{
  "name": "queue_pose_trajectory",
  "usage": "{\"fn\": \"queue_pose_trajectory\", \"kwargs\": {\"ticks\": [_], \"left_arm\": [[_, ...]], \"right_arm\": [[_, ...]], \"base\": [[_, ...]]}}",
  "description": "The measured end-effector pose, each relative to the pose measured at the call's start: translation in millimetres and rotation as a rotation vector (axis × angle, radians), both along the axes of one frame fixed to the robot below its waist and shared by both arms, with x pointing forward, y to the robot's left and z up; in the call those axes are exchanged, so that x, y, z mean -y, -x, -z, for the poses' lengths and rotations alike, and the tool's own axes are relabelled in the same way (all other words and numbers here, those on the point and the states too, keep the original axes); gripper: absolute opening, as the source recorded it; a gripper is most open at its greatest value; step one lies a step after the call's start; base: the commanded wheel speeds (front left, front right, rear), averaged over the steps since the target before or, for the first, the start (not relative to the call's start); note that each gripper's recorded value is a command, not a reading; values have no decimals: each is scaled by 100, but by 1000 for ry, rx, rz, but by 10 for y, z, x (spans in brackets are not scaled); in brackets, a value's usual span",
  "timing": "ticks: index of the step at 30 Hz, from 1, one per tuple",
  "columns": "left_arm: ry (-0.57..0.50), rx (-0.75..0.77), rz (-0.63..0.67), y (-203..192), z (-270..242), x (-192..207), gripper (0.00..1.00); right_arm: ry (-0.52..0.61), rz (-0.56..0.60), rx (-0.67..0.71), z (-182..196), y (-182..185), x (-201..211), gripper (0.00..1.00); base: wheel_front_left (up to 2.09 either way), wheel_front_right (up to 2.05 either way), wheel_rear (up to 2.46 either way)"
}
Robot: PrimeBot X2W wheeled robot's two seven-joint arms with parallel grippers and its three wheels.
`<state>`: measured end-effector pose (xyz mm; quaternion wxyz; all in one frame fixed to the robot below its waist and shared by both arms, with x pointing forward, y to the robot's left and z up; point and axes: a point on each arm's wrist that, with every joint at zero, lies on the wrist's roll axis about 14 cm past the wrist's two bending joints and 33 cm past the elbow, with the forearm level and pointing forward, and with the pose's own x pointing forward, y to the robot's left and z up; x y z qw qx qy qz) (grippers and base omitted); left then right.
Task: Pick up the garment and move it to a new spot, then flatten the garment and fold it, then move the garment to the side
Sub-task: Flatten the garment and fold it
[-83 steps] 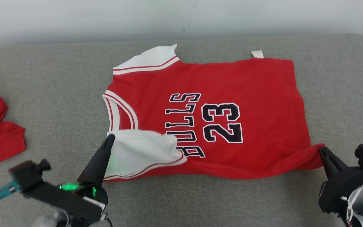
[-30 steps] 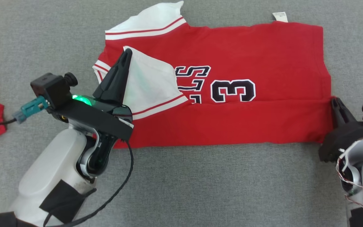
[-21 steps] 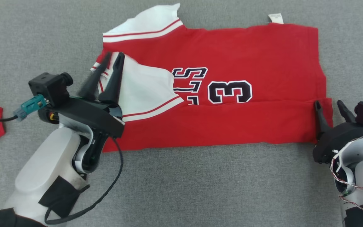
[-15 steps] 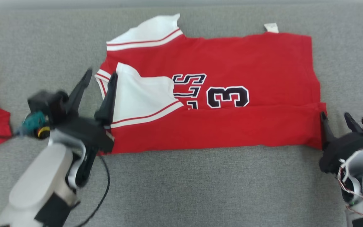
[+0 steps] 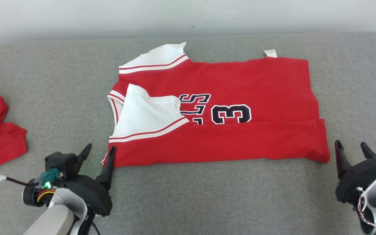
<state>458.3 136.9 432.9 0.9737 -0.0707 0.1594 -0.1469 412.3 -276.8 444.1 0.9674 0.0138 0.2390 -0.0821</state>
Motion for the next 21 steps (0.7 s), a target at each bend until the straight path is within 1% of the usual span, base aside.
{"fn": "queue_pose_trajectory", "kwargs": {"ticks": [4,7,10,12,21], "left_arm": [[-8,-46,-19,2,114,7,100],[-57,-129,-36,35,329,-39,100],[-77,-151,-38,-12,387,-1,100],[-91,-201,-25,11,501,36,100],[-97,-246,-22,24,573,81,100]], "right_arm": [[-21,-9,-13,50,17,-86,100],[-28,-15,-8,45,-26,-121,100],[-30,-15,-15,72,-33,-129,100],[-30,-12,-23,115,-27,-117,100],[-37,-2,-30,168,-29,-110,100]], "base": [[0,0,0],[0,0,0],[0,0,0],[0,0,0],[0,0,0]]}}
